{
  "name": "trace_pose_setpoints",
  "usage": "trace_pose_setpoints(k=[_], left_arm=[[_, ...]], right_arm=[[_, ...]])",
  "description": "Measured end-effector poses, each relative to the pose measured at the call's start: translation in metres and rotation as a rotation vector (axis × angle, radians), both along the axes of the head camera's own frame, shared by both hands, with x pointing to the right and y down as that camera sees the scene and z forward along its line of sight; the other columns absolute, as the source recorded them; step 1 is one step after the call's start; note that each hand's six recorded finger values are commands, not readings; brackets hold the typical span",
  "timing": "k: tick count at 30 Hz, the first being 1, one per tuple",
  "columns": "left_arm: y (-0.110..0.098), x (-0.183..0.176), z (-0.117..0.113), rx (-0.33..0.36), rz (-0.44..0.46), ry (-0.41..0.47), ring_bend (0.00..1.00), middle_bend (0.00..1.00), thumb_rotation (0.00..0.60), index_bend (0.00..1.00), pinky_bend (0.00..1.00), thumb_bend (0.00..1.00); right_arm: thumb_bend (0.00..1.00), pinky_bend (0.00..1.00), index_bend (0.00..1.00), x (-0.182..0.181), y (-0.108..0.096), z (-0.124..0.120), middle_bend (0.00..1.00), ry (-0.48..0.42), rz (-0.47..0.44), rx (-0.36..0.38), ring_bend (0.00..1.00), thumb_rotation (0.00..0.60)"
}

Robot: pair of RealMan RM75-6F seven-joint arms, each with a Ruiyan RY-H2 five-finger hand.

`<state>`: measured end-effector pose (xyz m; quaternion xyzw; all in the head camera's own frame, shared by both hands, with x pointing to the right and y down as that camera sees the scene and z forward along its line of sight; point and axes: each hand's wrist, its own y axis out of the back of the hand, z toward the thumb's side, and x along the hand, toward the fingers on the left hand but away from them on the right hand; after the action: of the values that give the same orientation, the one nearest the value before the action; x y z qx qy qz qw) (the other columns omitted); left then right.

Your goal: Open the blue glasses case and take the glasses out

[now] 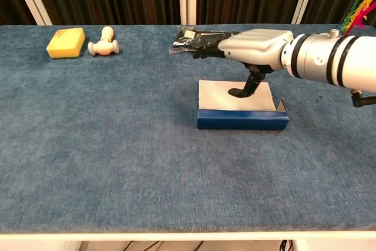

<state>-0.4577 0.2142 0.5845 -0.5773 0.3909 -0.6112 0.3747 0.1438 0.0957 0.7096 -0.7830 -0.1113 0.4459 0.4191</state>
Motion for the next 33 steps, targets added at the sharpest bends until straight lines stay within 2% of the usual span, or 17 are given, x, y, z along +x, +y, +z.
trace_pose_setpoints(k=[2, 7, 10, 15, 20, 23, 30, 33], left_arm=[[0.000, 0.001, 0.000, 0.001, 0.003, 0.002, 0.00, 0.02, 0.600, 0.08, 0.00, 0.03], [0.002, 0.002, -0.002, 0.000, 0.003, 0.001, 0.00, 0.02, 0.600, 0.08, 0.00, 0.03], [0.004, 0.000, -0.003, 0.000, -0.006, 0.001, 0.00, 0.02, 0.600, 0.09, 0.00, 0.03], [0.007, -0.002, -0.001, -0.007, -0.016, 0.003, 0.00, 0.02, 0.600, 0.09, 0.00, 0.03], [0.007, -0.002, 0.000, -0.007, -0.016, 0.007, 0.00, 0.02, 0.600, 0.08, 0.00, 0.03], [0.005, -0.001, -0.001, -0.006, -0.013, 0.005, 0.00, 0.02, 0.600, 0.08, 0.00, 0.03], [0.001, 0.002, -0.003, -0.004, -0.005, 0.002, 0.00, 0.02, 0.600, 0.08, 0.00, 0.03], [0.000, 0.004, -0.004, -0.002, 0.002, 0.001, 0.00, 0.02, 0.600, 0.08, 0.00, 0.03]], right_arm=[[0.31, 0.00, 0.00, -0.006, 0.009, -0.011, 0.12, -0.042, -0.034, 0.001, 0.00, 0.600], [0.12, 0.00, 0.00, -0.009, 0.036, -0.020, 0.07, -0.083, -0.109, -0.015, 0.00, 0.600], [0.07, 0.00, 0.00, -0.001, 0.043, -0.015, 0.03, -0.058, -0.113, -0.019, 0.00, 0.600], [0.05, 0.00, 0.00, 0.023, 0.042, -0.003, 0.00, 0.033, -0.094, -0.004, 0.00, 0.600], [0.05, 0.00, 0.00, 0.045, 0.023, 0.014, 0.00, 0.127, -0.050, 0.024, 0.00, 0.600], [0.05, 0.00, 0.00, 0.045, 0.006, 0.023, 0.00, 0.148, -0.016, 0.045, 0.00, 0.600], [0.06, 0.00, 0.00, 0.017, -0.034, 0.039, 0.02, 0.127, 0.059, 0.104, 0.00, 0.600], [0.14, 0.00, 0.00, -0.001, -0.046, 0.040, 0.07, 0.104, 0.078, 0.118, 0.00, 0.600]])
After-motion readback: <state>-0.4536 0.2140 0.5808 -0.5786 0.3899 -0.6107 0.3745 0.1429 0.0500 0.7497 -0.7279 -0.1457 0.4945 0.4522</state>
